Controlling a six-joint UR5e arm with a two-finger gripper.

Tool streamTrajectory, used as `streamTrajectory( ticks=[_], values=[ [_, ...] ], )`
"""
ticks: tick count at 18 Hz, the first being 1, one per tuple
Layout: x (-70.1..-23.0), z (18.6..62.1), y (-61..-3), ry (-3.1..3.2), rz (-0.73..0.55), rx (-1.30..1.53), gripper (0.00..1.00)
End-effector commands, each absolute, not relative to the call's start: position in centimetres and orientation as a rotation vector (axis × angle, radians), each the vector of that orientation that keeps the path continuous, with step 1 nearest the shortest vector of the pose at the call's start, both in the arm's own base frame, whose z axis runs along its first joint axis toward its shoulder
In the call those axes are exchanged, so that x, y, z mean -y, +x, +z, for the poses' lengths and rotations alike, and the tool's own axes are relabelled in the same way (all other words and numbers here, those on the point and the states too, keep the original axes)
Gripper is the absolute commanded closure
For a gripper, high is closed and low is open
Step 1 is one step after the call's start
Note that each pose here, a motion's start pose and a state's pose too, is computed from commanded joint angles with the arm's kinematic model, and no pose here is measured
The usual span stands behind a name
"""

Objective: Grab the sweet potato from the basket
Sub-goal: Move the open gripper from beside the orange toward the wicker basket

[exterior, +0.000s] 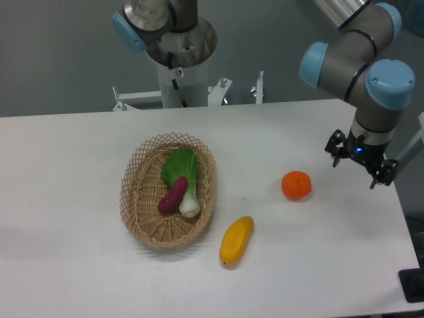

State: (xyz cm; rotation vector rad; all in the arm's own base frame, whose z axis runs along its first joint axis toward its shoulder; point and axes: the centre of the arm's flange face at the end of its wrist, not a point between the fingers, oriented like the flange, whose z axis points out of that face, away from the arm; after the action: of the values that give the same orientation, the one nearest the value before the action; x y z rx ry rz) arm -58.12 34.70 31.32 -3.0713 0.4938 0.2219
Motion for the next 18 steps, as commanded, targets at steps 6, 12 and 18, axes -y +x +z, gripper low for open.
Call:
streamTrajectory(
  ticks=[6,12,18],
  values=[
    [-34.7,31.2,-58.0,-3.072,0.214,-0.489,0.0],
    [-35.1,30.8,-56.1,-3.072,0.185,-0.49,0.0],
    [-36.3,30.4,-49.6,-2.945,0.059,-0.401,0.0]
  ],
)
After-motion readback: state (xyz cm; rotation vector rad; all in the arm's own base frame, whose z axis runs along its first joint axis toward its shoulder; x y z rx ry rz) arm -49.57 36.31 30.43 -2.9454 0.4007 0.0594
